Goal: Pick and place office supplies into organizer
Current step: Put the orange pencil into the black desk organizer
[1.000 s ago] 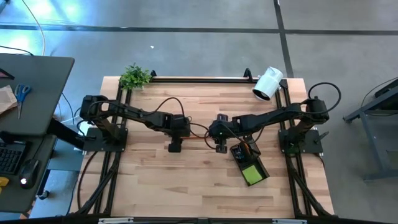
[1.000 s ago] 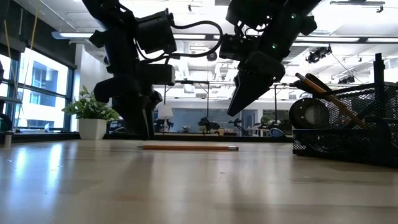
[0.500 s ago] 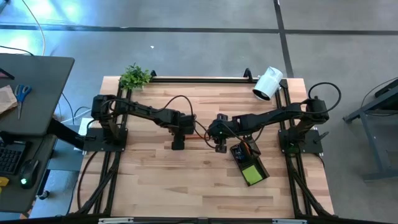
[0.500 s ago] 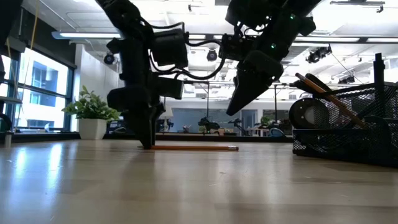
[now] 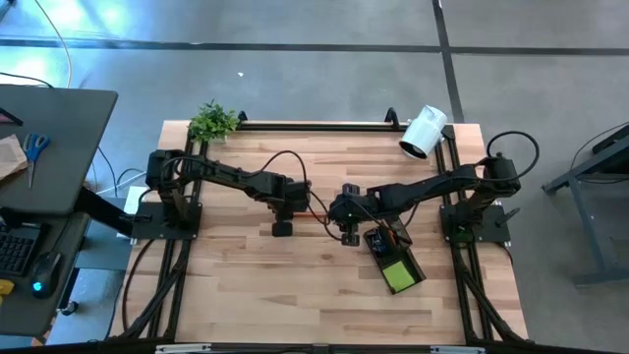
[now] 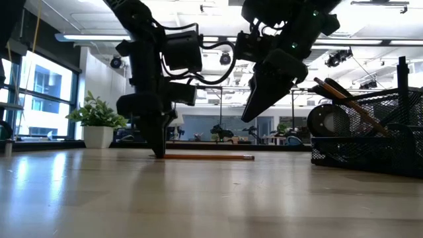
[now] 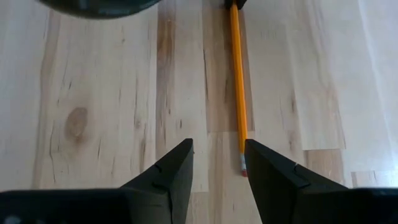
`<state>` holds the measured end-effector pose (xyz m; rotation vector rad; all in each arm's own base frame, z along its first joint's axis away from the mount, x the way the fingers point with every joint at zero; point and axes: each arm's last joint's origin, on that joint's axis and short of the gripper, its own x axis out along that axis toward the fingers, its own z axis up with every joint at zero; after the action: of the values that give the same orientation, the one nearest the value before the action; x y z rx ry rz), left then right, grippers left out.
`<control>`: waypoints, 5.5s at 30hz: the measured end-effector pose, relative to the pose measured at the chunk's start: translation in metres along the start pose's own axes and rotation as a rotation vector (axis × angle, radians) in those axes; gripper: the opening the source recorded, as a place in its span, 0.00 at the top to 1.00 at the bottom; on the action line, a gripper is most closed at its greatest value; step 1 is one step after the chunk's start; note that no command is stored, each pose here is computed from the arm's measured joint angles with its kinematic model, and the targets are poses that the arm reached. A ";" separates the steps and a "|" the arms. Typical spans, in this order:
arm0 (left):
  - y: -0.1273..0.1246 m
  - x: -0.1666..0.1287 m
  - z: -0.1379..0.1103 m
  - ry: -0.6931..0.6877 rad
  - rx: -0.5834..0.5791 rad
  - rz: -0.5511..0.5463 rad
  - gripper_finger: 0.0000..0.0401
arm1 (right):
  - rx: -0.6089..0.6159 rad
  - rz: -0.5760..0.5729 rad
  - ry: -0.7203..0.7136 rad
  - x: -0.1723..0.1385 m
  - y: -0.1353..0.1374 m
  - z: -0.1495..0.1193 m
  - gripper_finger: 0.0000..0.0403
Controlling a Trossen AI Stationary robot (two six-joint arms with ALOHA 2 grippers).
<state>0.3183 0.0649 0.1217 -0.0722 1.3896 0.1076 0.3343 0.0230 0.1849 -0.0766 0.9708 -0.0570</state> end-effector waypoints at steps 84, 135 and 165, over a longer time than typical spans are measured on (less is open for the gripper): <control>-0.016 -0.092 -0.056 -1.366 0.168 -0.440 1.00 | 0.036 -0.128 -1.023 -0.131 0.030 0.073 0.51; -0.032 -0.063 -0.061 -0.942 0.124 -0.288 0.92 | 0.332 -0.239 -0.074 0.026 0.062 -0.014 0.69; -0.034 -0.045 -0.110 -1.004 0.109 -0.356 0.99 | 0.419 -0.378 -0.035 0.051 0.080 -0.038 0.81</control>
<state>0.2068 0.0170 0.1462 -0.1486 0.3643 -0.2116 0.3329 0.0965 0.1141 0.1255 0.8823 -0.6026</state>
